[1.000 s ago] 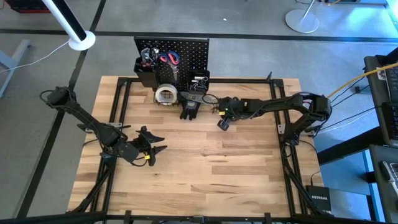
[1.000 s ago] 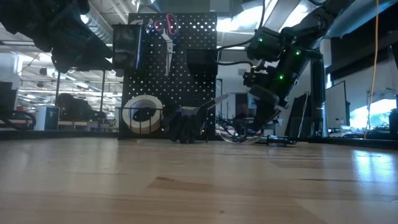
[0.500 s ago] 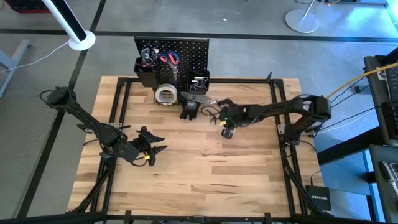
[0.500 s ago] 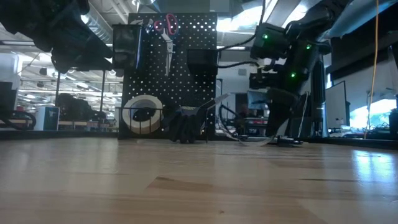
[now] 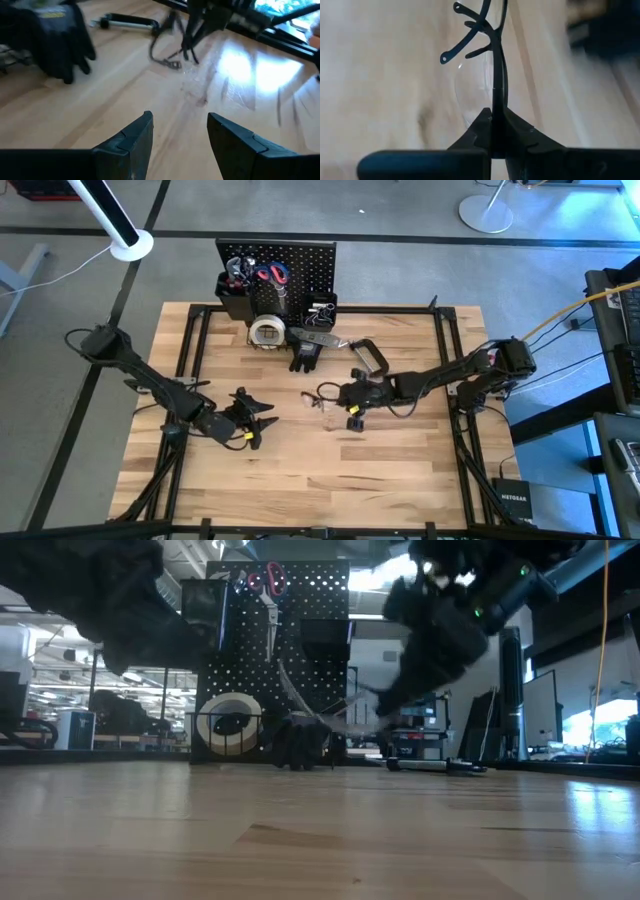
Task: Hang tools onto peg board
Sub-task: Put the safety goggles into the wire basket on the pegboard
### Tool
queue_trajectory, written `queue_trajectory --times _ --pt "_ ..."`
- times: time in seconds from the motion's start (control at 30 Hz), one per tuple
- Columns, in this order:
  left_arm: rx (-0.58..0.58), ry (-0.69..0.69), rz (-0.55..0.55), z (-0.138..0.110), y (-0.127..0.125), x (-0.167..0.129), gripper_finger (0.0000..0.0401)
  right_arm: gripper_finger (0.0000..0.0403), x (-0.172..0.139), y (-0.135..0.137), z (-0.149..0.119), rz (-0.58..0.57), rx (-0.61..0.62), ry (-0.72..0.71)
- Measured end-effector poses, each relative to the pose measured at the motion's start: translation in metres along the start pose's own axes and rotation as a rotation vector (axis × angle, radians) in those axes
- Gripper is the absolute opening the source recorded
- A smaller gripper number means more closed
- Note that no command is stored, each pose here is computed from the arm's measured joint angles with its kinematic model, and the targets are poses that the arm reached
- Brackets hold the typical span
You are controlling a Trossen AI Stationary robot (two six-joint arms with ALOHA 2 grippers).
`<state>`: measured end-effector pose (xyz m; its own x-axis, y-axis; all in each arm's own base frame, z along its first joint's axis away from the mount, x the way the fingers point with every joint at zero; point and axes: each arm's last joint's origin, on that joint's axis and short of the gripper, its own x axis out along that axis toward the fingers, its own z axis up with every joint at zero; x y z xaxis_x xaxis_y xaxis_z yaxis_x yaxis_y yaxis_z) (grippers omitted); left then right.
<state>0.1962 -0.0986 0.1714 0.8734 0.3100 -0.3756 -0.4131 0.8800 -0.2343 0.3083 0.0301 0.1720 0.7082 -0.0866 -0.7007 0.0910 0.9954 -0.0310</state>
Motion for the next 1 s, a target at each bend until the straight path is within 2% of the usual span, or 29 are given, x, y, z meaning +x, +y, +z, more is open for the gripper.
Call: queue_trajectory --times 0.1,0.27,0.5,0.7,0.83,1.0 --pt "0.018 0.016 -0.030 -0.004 -0.003 0.010 0.0175 0.0026 -0.001 0.008 0.011 0.029 -0.002 -0.123" --pt "-0.001 0.001 -0.017 -0.003 -0.002 0.021 0.0175 0.0026 0.005 0.015 0.020 0.044 -0.018 -0.250" --pt "0.039 0.019 -0.048 -0.003 -0.003 0.022 0.0175 0.0027 0.018 0.017 0.017 0.050 -0.029 -0.261" --pt "0.073 0.046 -0.113 -0.001 -0.005 0.020 0.0175 0.0026 0.017 0.024 0.018 0.131 -0.093 -0.287" --pt "0.069 0.016 -0.146 0.007 -0.007 0.016 0.0175 0.0027 0.014 0.034 0.020 0.201 -0.143 -0.323" --pt "0.080 -0.031 -0.184 0.014 -0.010 0.010 0.0175 0.0028 0.012 0.039 0.021 0.220 -0.172 -0.340"
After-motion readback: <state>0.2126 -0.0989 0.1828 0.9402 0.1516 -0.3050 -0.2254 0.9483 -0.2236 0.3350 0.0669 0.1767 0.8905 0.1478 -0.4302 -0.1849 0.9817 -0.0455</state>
